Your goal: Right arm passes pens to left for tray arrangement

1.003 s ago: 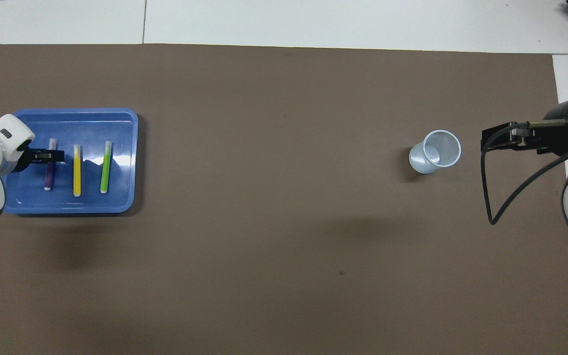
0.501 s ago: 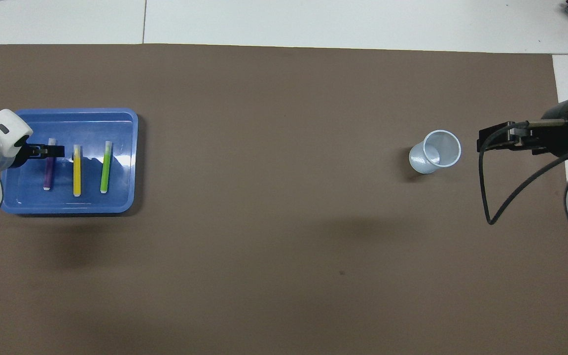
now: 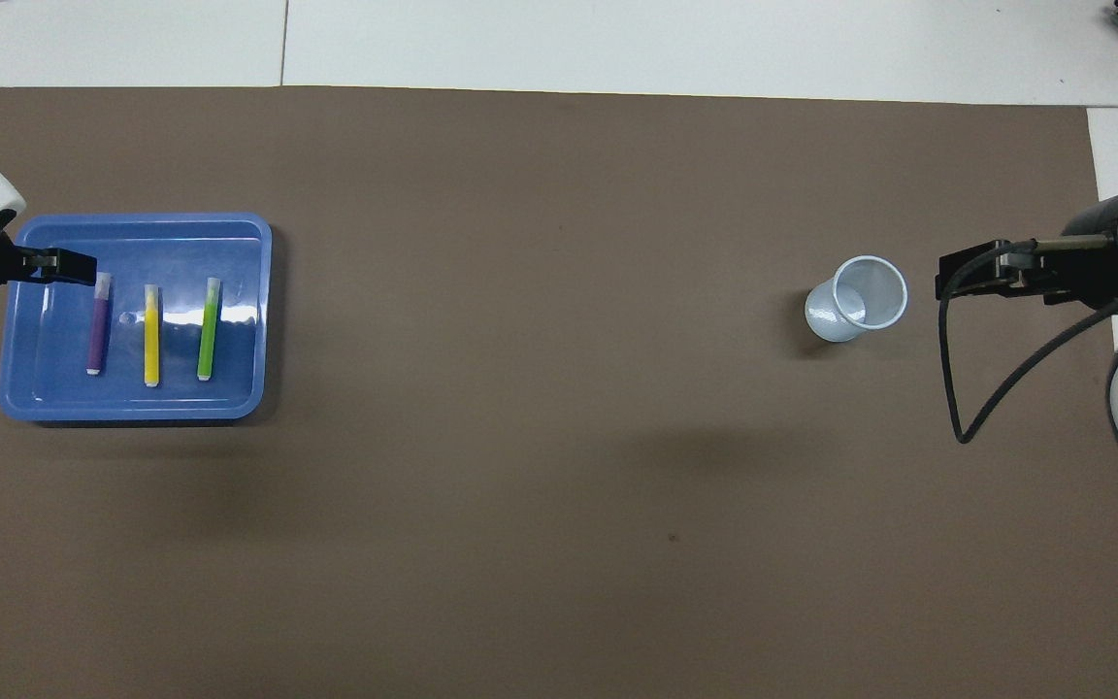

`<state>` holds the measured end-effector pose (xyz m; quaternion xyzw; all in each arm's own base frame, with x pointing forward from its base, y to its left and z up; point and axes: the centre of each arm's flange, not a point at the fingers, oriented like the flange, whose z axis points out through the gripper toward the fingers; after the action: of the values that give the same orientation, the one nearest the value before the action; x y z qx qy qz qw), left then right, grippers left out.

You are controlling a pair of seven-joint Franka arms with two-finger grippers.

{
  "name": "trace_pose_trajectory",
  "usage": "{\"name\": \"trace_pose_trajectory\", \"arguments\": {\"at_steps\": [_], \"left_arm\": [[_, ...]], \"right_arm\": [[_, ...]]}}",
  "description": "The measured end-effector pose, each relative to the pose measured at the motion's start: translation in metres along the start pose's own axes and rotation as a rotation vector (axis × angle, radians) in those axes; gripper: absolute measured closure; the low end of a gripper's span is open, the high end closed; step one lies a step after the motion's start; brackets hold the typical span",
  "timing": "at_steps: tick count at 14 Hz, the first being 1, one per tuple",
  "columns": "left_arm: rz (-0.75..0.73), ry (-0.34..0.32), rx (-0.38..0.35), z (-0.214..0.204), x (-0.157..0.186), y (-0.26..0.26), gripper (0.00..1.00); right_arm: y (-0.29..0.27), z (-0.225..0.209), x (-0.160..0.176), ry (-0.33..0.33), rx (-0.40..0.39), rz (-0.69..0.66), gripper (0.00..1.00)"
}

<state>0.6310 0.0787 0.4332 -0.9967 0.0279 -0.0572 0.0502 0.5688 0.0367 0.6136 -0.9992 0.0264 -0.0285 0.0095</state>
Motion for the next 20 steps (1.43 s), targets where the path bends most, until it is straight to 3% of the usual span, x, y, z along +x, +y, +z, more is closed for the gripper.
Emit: {"name": "trace_pose_trajectory", "arguments": {"at_steps": [3,7,13,16,20], "left_arm": [[-0.041,0.002,0.011,-0.048,0.002,0.034,0.0],[-0.083,-0.082,-0.03,-0.113,-0.01,0.049,0.0],[-0.183,-0.07,-0.014,-0.195,-0.039,0.144,0.0],[-0.206,-0.062,-0.006,-0.204,-0.043,0.133,0.0],[-0.222,-0.157,0.01,-0.229,-0.059,0.122,0.0]], "right_arm": [[-0.004,0.0,-0.001,0.0,0.001,-0.008,0.0],[-0.012,0.0,-0.002,-0.001,0.002,-0.021,0.0],[-0.011,0.001,-0.002,-0.002,0.001,-0.019,0.0],[-0.011,0.001,-0.002,-0.003,0.001,-0.019,0.0],[-0.011,0.001,-0.002,-0.003,0.001,-0.019,0.0]]}}
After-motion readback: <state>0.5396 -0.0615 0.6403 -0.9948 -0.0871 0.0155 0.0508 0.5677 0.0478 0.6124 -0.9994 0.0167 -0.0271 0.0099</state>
